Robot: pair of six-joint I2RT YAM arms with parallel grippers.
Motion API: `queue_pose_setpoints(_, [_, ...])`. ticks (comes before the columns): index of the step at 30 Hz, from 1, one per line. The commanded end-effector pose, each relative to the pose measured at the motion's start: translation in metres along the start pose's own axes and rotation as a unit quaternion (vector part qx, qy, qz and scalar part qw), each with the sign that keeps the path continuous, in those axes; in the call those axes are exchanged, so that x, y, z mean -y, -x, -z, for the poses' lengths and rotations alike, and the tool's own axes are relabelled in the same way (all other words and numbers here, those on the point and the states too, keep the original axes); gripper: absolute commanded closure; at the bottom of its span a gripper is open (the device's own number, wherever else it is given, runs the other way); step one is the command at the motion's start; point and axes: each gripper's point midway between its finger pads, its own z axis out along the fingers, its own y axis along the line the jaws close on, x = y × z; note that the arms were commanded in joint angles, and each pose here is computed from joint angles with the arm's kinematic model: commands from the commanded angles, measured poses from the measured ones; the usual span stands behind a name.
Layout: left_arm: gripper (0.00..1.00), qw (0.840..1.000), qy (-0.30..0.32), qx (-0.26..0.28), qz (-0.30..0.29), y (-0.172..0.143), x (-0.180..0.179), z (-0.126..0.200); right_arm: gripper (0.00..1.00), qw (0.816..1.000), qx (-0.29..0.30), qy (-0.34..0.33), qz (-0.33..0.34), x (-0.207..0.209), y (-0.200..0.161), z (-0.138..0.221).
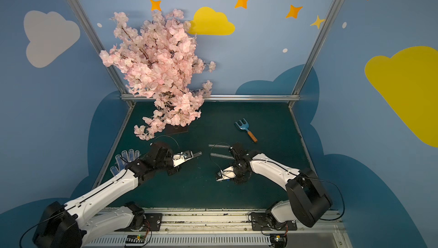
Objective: Insert stoppers into test tubes
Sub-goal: Pick up the stopper from the center of the board, then insert the stopper into the test tube.
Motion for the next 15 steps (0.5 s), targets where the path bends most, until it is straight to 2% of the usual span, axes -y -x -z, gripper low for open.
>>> queue_pose_setpoints(1, [0.98, 0.995, 0.009, 0.040, -0.087, 0.021, 0.009, 0.001, 0.97, 0.997, 0.042, -0.003, -0.062, 0.003, 0.019, 0.016])
queue_pose_setpoints(5, [0.98, 0.991, 0.017, 0.023, -0.130, 0.024, 0.015, -0.009, 0.97, 0.991, 0.084, 0.002, -0.100, 0.006, 0.040, 0.032])
queue_pose_setpoints(10, [0.98, 0.977, 0.029, 0.026, -0.211, 0.032, 0.028, -0.018, 0.98, 0.983, 0.118, 0.018, -0.138, 0.010, 0.061, 0.047])
queue_pose_setpoints(15, [0.98, 0.969, 0.036, 0.029, -0.243, 0.035, 0.031, -0.023, 0.98, 0.979, 0.141, 0.016, -0.144, 0.013, 0.073, 0.058])
